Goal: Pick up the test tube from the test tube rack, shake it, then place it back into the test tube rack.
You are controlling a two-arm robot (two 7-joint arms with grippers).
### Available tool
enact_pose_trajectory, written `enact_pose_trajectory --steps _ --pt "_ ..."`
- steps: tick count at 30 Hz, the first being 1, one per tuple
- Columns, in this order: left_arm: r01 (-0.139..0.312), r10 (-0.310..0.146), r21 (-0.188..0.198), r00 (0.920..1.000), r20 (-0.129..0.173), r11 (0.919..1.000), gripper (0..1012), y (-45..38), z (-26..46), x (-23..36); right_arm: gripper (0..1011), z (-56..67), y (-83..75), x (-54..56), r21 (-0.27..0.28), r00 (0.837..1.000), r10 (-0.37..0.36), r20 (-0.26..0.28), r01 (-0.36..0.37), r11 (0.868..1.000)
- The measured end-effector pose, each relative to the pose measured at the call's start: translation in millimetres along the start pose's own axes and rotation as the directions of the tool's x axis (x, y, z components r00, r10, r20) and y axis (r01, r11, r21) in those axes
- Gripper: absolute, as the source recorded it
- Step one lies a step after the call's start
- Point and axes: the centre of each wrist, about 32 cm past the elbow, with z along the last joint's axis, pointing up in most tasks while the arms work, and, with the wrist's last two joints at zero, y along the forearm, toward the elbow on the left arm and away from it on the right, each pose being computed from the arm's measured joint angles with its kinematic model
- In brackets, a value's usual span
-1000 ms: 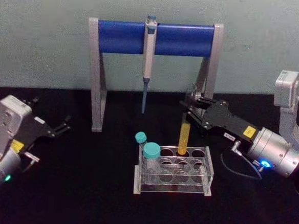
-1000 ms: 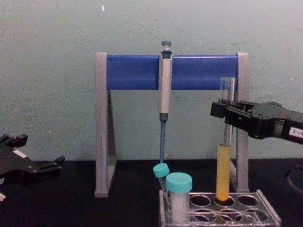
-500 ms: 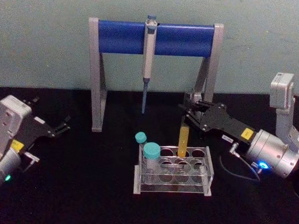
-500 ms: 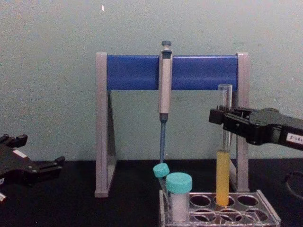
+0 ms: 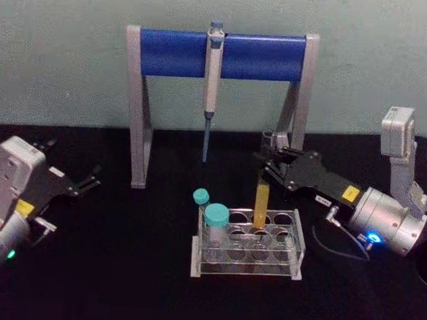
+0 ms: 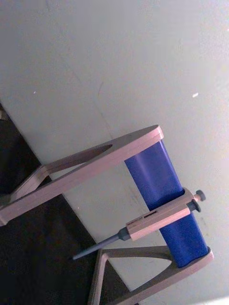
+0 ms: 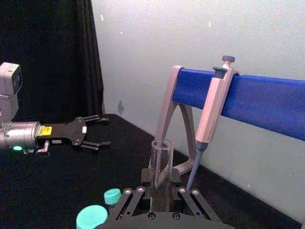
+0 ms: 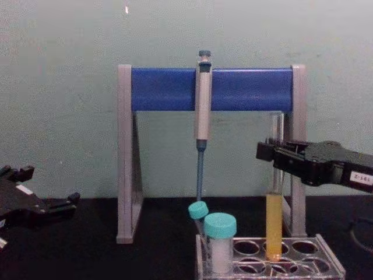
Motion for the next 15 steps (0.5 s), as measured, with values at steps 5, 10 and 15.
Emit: enact_pose_trajectory --steps 5,10,15 --pt "0.0 0.0 0.0 1.0 0.0 1.0 1001 0.0 0.0 0.0 235 -1.7 0.9 0.7 -0.008 1.0 0.003 -0.004 -0.003 1.0" --pt "0.0 0.0 0.0 1.0 0.0 1.0 1001 0.0 0.0 0.0 235 -4.2 1.9 1.2 -0.02 1.0 0.008 -0.011 -0.008 1.0" --pt "0.0 0.0 0.0 1.0 0.0 1.0 1001 0.0 0.0 0.0 235 -6.2 2.5 1.4 -0.029 1.0 0.009 -0.017 -0.01 1.0"
